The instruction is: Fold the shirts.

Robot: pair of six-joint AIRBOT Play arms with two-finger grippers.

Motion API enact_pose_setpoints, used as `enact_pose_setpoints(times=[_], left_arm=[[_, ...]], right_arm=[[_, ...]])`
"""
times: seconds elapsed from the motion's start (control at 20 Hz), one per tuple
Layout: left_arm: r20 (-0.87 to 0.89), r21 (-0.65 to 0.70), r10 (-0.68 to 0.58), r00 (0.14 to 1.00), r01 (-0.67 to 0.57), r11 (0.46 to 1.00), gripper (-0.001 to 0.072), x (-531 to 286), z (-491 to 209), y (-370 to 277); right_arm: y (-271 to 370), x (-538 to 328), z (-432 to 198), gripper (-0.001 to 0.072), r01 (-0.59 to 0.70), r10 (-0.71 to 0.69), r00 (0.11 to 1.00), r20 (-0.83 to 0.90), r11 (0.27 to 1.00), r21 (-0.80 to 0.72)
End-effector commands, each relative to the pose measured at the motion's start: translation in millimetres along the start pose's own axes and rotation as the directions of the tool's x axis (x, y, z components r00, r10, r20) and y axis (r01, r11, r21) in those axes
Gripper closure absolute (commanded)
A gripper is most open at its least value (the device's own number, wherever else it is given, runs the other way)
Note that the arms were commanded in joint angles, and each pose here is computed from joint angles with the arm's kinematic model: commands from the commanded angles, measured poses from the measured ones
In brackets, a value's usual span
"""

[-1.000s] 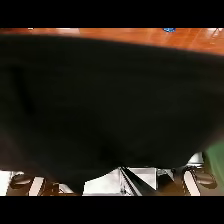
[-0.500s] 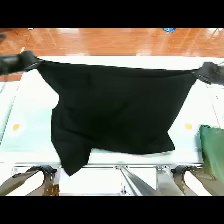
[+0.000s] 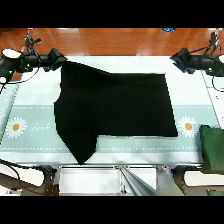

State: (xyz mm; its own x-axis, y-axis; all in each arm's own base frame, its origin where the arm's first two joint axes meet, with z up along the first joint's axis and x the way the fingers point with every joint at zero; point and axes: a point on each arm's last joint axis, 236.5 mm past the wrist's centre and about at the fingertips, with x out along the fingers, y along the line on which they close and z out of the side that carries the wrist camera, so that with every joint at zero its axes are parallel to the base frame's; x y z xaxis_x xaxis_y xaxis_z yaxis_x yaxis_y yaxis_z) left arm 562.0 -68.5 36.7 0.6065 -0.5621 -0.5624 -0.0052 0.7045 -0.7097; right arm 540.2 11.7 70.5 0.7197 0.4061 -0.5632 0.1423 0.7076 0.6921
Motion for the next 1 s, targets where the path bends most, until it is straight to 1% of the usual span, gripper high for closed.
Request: enact_pose_setpoints(times=[0.0, 0.1, 0.15, 0.2, 0.25, 0.3, 0.4, 0.5, 0.6, 0.65, 0.7, 0.8, 0.85, 0.95], left_arm=[[-0.123, -0.012, -0.032, 0.992, 0.031, 0.999, 0.0205, -23, -10, 9], [-0.27, -0.051, 0.042, 0.962, -0.058, 0.997, 0.0205, -66, -37, 47], [-0.344, -0.045, 0.076, 0.936, -0.097, 0.994, 0.0206, -89, -54, 63], [-0.392, -0.033, 0.077, 0.917, -0.098, 0.995, 0.0207, -112, -71, 71], [-0.387, -0.062, 0.074, 0.919, -0.106, 0.992, 0.0207, -131, -82, 79], [-0.346, -0.102, 0.091, 0.934, -0.134, 0.986, 0.0207, -147, -89, 90], [-0.256, -0.189, 0.142, 0.956, -0.194, 0.963, 0.0207, -175, -116, 115], [-0.238, -0.292, 0.158, 0.958, -0.226, 0.93, 0.0207, -191, -163, 134], [-0.27, -0.425, 0.122, 0.955, -0.232, 0.875, 0.0208, -196, -213, 143], [-0.286, -0.469, 0.11, 0.952, -0.239, 0.85, 0.0208, -195, -233, 146], [-0.286, -0.523, 0.109, 0.952, -0.251, 0.815, 0.0208, -192, -248, 151], [-0.344, -0.534, 0.087, 0.935, -0.271, 0.801, 0.0208, -186, -278, 152], [-0.357, -0.538, 0.094, 0.929, -0.287, 0.793, 0.0208, -184, -287, 155], [-0.36, -0.547, 0.076, 0.93, -0.276, 0.79, 0.0208, -180, -291, 150]], right_arm=[[2, -20, 14, 0.0298, -0.046, 0.045, 0.997, -0.067, 0.999, -0.002], [-16, -61, 10, 0.0299, -0.025, 0.026, 0.989, -0.143, 1.0, 0.008], [-31, -81, 4, 0.03, 0.02, -0.021, 0.984, -0.178, 1.0, -0.01], [-50, -101, 1, 0.0302, 0.092, -0.099, 0.978, -0.184, 0.995, -0.045], [-68, -123, 1, 0.0307, 0.177, -0.187, 0.97, -0.156, 0.981, -0.076], [-83, -143, 2, 0.0307, 0.245, -0.253, 0.962, -0.102, 0.966, -0.086], [-104, -171, -15, 0.0307, 0.302, -0.302, 0.953, -0.031, 0.953, -0.024], [-121, -178, -60, 0.0307, 0.308, -0.306, 0.951, -0.038, 0.95, 0.048], [-126, -173, -113, 0.0307, 0.289, -0.284, 0.954, -0.093, 0.956, 0.054], [-126, -169, -134, 0.0307, 0.273, -0.265, 0.958, -0.114, 0.959, 0.069], [-125, -166, -151, 0.0307, 0.254, -0.242, 0.962, -0.126, 0.964, 0.084], [-118, -163, -166, 0.0307, 0.218, -0.205, 0.972, -0.114, 0.969, 0.113], [-117, -163, -170, 0.0307, 0.214, -0.202, 0.973, -0.116, 0.971, 0.11], [-115, -165, -169, 0.0307, 0.212, -0.201, 0.974, -0.107, 0.971, 0.106]])
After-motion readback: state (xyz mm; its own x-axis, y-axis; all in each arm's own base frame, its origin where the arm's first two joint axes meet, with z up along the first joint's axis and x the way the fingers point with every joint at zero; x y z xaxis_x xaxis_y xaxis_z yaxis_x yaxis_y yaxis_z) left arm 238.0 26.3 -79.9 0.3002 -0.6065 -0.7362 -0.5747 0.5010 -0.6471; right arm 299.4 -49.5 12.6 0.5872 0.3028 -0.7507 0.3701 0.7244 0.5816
